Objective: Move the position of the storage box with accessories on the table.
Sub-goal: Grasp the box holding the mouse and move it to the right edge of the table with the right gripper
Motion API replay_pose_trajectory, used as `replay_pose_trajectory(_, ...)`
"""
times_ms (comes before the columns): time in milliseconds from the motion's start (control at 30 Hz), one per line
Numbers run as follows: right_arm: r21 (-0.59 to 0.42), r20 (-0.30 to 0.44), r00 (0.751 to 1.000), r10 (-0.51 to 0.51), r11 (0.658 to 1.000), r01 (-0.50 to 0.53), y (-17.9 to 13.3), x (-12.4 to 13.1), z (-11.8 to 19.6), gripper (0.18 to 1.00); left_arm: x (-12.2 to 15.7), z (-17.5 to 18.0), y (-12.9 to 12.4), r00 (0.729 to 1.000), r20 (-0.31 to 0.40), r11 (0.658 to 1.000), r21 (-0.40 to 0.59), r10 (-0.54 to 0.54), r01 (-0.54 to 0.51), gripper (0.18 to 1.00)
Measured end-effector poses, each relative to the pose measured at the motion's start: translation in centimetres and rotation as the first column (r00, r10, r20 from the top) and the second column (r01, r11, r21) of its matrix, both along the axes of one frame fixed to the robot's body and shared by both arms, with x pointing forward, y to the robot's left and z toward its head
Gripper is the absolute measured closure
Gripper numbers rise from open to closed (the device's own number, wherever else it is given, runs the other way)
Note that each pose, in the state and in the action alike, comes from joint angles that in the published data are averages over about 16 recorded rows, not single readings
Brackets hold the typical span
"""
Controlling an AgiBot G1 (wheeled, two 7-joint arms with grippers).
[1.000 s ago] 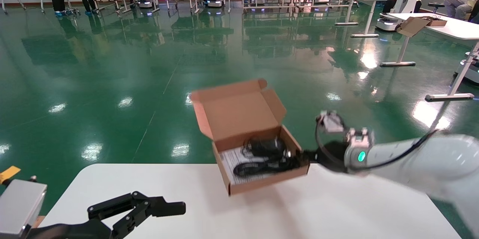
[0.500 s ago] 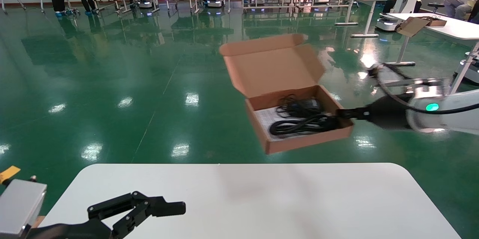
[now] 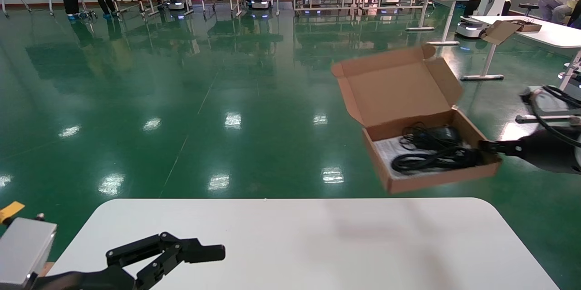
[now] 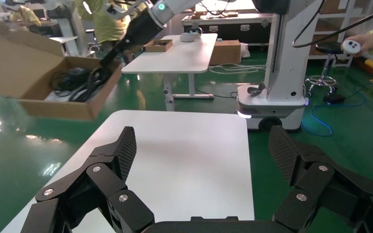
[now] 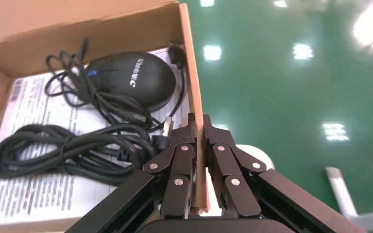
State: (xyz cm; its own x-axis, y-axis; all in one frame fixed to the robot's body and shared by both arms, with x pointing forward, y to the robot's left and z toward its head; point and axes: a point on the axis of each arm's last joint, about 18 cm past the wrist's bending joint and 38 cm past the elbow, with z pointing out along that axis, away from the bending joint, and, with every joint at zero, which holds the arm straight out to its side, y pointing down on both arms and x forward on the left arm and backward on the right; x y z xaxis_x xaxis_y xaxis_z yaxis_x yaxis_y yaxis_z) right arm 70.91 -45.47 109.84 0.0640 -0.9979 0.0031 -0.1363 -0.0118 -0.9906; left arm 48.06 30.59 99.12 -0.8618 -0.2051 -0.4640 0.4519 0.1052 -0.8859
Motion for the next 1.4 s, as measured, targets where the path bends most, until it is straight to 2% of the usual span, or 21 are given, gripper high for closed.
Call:
replay_pose_trajectory(300,-0.005,-0.010,0.997,-0.072,0.997,0.072,-3.8,-0.9,-2.0,0.976,0.0,0.0,0.0,1.000,0.000,1.000,0.000,0.000,0.000,0.184)
replay_pose_trajectory(633,-0.008,-0.050,0.991,-0.121,0.993,0.120,-6.5,-1.5,-5.3,0.976,0.0,0.0,0.0,1.000,0.000,1.000,0.000,0.000,0.000,0.184)
replay_pose_trajectory(1400,0.044,-0.142,0.978,-0.151,0.986,0.159,-8.2,-1.4,-13.0,0.977,0.0,0.0,0.0,1.000,0.000,1.000,0.000,0.000,0.000,0.184)
